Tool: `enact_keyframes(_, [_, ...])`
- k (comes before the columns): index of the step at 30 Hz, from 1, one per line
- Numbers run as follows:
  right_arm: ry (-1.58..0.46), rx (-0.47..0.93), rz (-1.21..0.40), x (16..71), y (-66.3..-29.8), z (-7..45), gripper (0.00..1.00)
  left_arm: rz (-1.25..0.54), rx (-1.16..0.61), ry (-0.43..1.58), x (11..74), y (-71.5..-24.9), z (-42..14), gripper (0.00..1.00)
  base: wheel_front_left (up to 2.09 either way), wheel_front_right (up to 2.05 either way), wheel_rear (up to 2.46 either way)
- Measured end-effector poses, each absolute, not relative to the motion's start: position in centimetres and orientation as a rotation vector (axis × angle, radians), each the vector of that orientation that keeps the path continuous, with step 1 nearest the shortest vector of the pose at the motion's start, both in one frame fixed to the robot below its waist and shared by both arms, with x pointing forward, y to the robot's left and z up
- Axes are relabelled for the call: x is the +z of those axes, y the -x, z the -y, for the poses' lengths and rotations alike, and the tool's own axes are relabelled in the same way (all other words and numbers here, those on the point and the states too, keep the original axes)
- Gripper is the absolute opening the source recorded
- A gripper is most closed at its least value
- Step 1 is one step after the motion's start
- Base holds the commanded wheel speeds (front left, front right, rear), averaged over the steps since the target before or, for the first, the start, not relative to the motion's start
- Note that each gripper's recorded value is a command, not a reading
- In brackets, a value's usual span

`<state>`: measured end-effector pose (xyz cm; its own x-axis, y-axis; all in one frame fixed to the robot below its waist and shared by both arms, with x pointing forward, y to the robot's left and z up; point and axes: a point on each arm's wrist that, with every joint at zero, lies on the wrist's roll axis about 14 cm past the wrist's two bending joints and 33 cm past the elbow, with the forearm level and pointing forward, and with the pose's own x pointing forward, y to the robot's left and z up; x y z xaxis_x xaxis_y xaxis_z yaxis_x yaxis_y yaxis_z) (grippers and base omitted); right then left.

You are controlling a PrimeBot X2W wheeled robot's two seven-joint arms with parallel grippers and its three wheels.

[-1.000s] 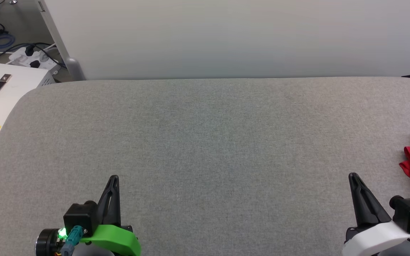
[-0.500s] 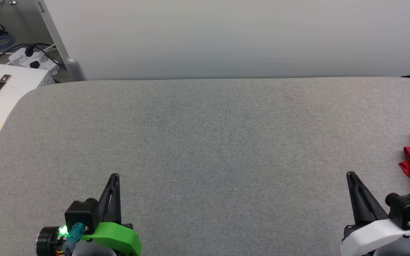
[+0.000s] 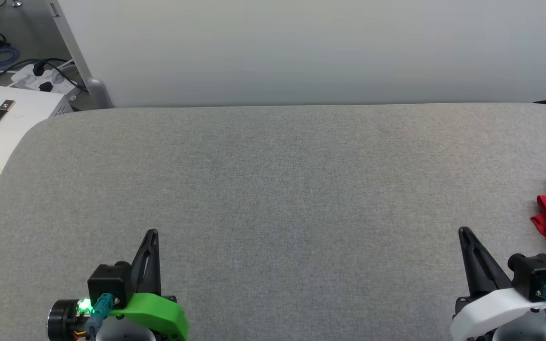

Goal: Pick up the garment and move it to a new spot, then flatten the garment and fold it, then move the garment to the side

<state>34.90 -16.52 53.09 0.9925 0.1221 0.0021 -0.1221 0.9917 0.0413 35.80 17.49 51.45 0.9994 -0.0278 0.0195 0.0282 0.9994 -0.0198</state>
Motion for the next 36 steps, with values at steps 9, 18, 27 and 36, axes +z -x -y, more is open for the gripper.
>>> enact_keyframes(9, [-0.032,0.124,-0.005,52.93,-35.17,16.46,0.00,0.017,-0.024,0.012,51.59,-35.96,-17.54,0.00,0.00,0.00,0.00])
enact_keyframes(18, [-0.025,0.125,-0.003,52.89,-35.43,16.39,0.00,0.011,-0.020,0.004,51.65,-36.10,-17.57,0.00,0.00,0.00,0.00])
enact_keyframes(27, [-0.010,0.128,-0.005,52.78,-35.74,16.28,0.00,0.008,-0.015,-0.005,51.79,-36.28,-17.68,0.00,0.00,0.00,0.00])
enact_keyframes(36, [0.006,0.130,-0.015,52.49,-35.90,16.21,0.00,0.004,-0.017,-0.018,51.88,-36.41,-17.59,0.00,0.00,0.00,0.00])
